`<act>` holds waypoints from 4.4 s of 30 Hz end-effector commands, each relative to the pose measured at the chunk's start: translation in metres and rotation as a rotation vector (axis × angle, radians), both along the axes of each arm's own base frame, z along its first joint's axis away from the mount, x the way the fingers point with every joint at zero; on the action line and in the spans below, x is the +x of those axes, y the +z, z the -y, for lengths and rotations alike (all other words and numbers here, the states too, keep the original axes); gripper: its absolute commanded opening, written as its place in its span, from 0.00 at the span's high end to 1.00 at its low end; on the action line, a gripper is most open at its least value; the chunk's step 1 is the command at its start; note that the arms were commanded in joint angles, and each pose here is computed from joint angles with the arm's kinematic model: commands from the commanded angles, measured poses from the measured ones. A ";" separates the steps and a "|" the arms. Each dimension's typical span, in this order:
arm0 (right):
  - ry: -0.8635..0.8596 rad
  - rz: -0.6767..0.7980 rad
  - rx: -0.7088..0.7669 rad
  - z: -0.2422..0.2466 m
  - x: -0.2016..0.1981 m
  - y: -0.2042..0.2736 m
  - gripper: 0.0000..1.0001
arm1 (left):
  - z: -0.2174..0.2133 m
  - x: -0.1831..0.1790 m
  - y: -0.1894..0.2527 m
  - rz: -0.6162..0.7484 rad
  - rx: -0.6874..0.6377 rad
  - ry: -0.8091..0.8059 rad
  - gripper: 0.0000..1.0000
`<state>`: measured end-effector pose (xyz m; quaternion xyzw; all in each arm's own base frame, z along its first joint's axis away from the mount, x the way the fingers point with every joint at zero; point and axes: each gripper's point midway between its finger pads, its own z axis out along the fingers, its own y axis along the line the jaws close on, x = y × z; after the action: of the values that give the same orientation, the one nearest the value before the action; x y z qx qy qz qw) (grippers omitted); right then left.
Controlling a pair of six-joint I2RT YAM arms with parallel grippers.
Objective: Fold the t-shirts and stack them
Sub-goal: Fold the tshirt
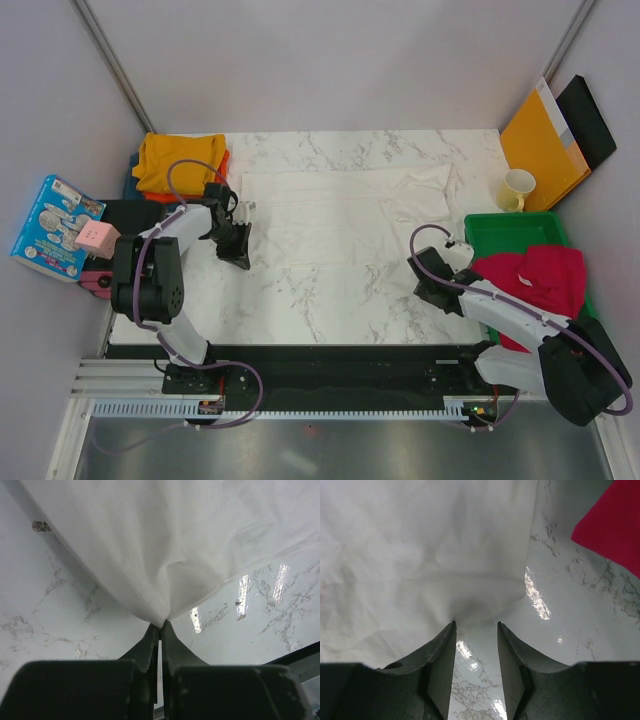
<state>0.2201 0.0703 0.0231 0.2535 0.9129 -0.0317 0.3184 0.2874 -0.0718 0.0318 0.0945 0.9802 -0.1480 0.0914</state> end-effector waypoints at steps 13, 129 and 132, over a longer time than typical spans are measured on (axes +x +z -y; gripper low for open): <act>-0.005 -0.041 0.015 -0.005 -0.004 -0.027 0.89 | 0.006 0.010 0.006 0.028 -0.028 -0.033 0.98; 0.059 0.171 -0.102 -0.030 0.123 0.031 1.00 | 0.010 0.018 -0.002 -0.008 -0.046 -0.023 0.98; 0.069 0.219 -0.112 -0.032 0.121 0.058 1.00 | 0.011 0.018 0.003 0.009 -0.049 -0.025 0.98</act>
<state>0.3340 0.1018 0.0337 0.1995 0.9011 -0.0552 0.3809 0.2955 -0.0767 0.0208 0.0923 0.9801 -0.1605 0.0720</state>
